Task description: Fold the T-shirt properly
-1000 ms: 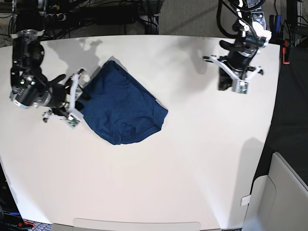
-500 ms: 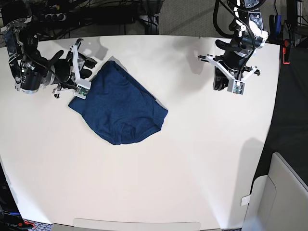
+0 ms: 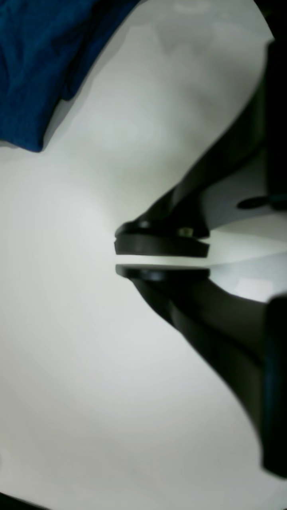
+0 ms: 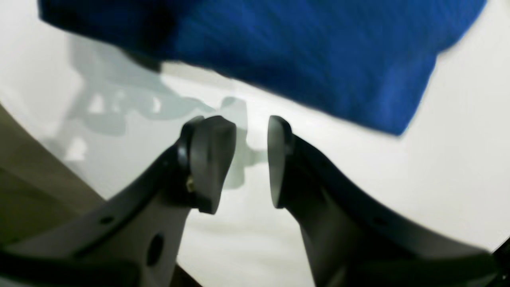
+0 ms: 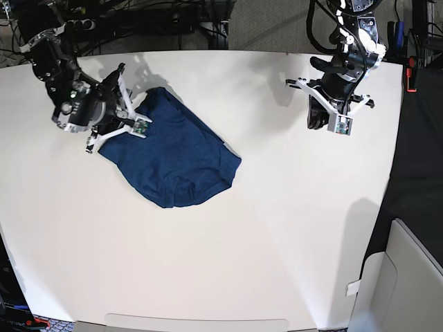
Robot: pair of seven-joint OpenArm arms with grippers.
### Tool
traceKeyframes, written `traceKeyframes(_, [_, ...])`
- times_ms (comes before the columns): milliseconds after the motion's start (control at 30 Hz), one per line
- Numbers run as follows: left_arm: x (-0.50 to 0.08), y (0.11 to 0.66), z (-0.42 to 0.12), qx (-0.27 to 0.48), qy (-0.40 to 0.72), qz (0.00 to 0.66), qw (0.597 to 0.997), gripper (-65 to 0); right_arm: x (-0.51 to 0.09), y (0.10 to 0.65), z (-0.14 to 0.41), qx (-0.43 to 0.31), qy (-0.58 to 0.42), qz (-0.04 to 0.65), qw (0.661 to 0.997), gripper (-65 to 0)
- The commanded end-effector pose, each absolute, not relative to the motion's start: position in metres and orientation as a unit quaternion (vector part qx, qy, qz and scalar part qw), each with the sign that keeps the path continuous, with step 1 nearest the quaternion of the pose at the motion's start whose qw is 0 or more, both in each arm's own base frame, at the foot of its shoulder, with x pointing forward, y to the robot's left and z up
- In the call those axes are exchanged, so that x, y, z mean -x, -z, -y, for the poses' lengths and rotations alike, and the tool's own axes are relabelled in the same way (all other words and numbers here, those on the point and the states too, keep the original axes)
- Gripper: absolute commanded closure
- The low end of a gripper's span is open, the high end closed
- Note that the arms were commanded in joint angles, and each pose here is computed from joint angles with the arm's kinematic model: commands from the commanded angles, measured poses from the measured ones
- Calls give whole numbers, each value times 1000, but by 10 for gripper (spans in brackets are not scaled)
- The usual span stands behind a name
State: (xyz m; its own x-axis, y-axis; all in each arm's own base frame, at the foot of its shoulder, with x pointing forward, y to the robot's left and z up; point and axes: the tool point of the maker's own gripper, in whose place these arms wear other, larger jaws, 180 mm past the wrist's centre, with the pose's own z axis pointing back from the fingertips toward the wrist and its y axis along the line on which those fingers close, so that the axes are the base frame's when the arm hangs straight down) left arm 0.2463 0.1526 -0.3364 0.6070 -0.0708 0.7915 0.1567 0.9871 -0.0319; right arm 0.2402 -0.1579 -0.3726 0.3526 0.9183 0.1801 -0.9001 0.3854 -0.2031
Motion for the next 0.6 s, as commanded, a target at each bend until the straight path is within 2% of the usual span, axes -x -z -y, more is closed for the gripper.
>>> traceKeyframes(0, [-251,327,-153,49,65,457,886,-34,-251,364,167,65,-557,139,816,-177])
traceKeyframes(300, [-250,327,-153,49,65,456,886,-34,-267,381,171,110,-538,123,827,-177])
traceKeyframes(567, [-250,327,-153,48,66,456,886,-34,-270,393,127,124,-581,126,795,-177])
